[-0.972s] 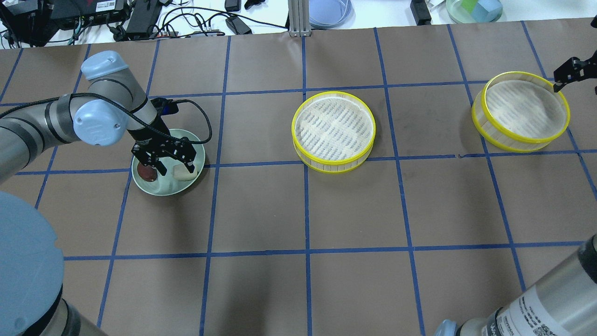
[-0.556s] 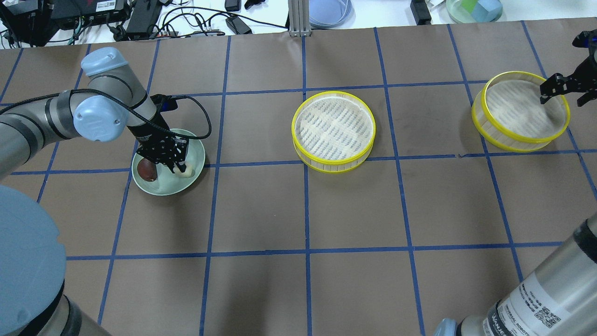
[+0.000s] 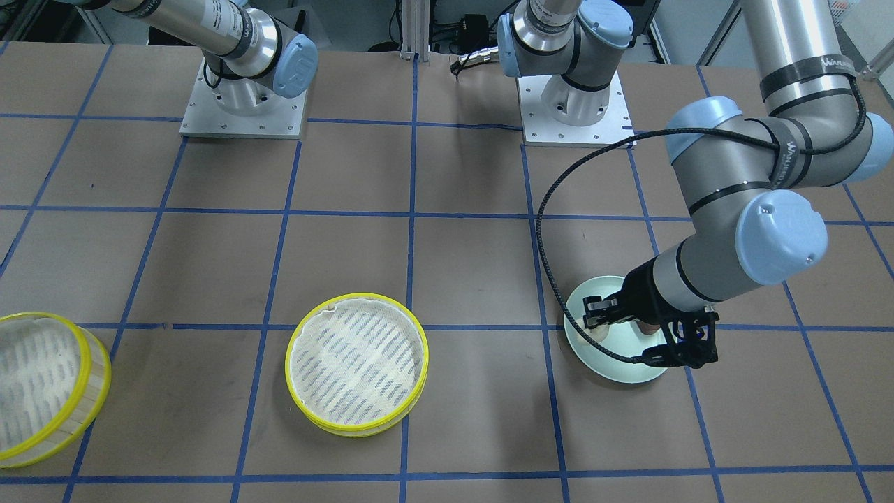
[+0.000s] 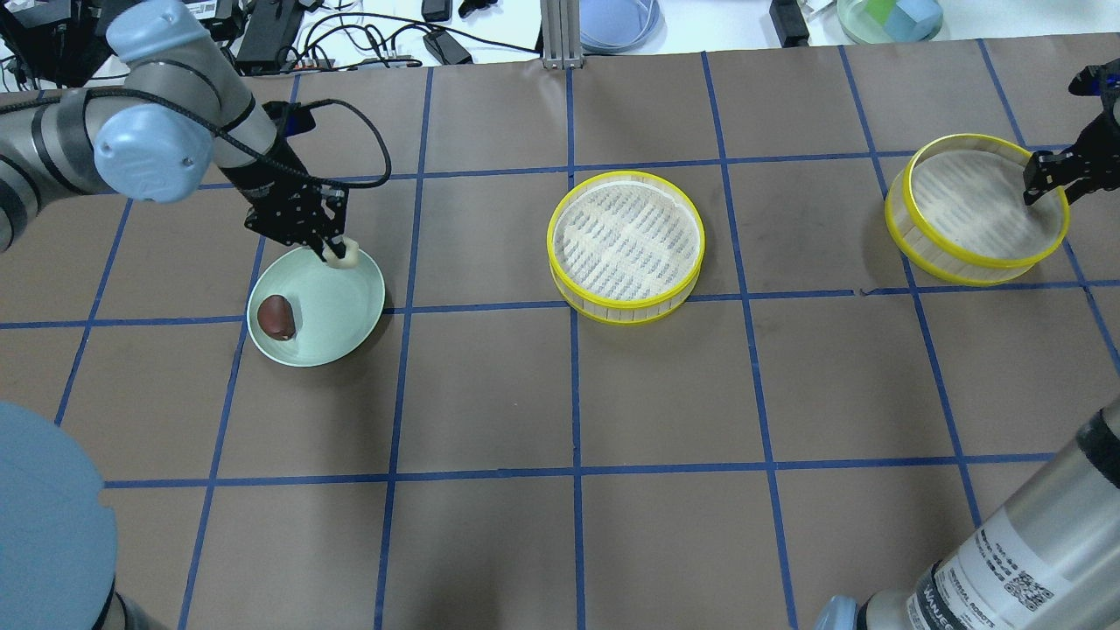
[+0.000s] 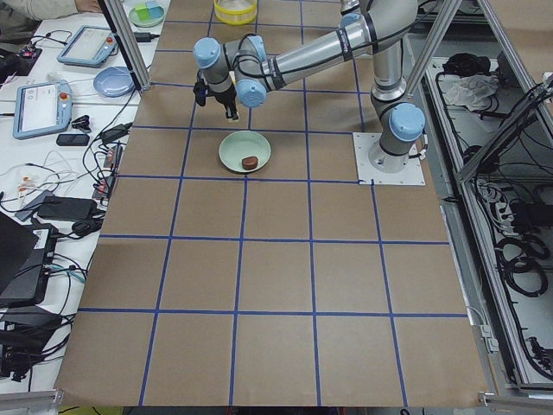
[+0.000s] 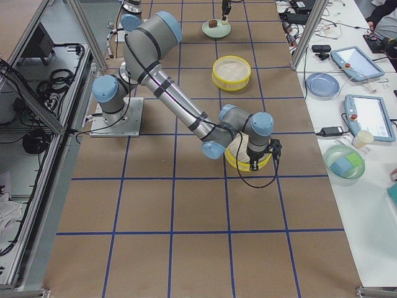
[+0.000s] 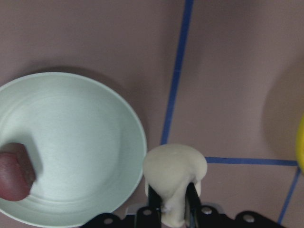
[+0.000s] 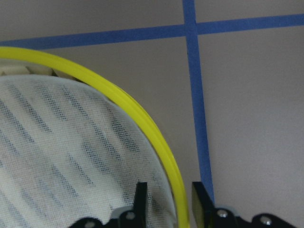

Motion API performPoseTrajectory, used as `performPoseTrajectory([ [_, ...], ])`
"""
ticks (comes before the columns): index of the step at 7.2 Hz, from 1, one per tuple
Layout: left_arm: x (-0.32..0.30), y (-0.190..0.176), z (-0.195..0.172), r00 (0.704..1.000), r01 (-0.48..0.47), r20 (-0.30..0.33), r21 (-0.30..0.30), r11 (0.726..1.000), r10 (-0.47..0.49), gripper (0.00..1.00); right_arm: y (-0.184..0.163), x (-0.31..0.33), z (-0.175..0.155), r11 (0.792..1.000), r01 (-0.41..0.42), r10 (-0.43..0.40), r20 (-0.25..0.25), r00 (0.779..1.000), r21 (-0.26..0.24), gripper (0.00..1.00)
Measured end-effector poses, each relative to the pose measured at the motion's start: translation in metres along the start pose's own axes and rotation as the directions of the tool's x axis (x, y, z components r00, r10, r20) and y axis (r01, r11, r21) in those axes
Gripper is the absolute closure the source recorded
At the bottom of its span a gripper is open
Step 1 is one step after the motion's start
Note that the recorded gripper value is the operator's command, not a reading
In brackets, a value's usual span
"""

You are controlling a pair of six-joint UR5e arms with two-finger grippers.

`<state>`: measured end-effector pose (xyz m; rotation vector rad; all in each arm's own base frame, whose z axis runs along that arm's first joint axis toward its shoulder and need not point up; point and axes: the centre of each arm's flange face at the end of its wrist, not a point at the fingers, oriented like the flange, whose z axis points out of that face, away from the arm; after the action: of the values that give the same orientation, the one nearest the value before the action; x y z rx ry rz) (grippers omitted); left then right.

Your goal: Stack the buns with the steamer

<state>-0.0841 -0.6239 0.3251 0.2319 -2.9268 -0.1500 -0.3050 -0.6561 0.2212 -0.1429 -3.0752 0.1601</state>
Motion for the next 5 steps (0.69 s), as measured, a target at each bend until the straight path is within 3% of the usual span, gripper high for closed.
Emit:
performPoseTrajectory([
  [2,0.077,0.008,0.002,0.995,0.054,-0.092,0.085,0.995,-0.046,1.00,0.000,0.000,-0.002,1.000,-0.001,0.001,0.001,1.000,0.003,1.00],
  [5,0.166,0.031,0.050,0.960,0.061,-0.276,0.055,0.997,-0.043,1.00,0.003,-0.004,-0.033,1.000,-0.024,0.025,-0.008,1.000,0.017,1.00],
])
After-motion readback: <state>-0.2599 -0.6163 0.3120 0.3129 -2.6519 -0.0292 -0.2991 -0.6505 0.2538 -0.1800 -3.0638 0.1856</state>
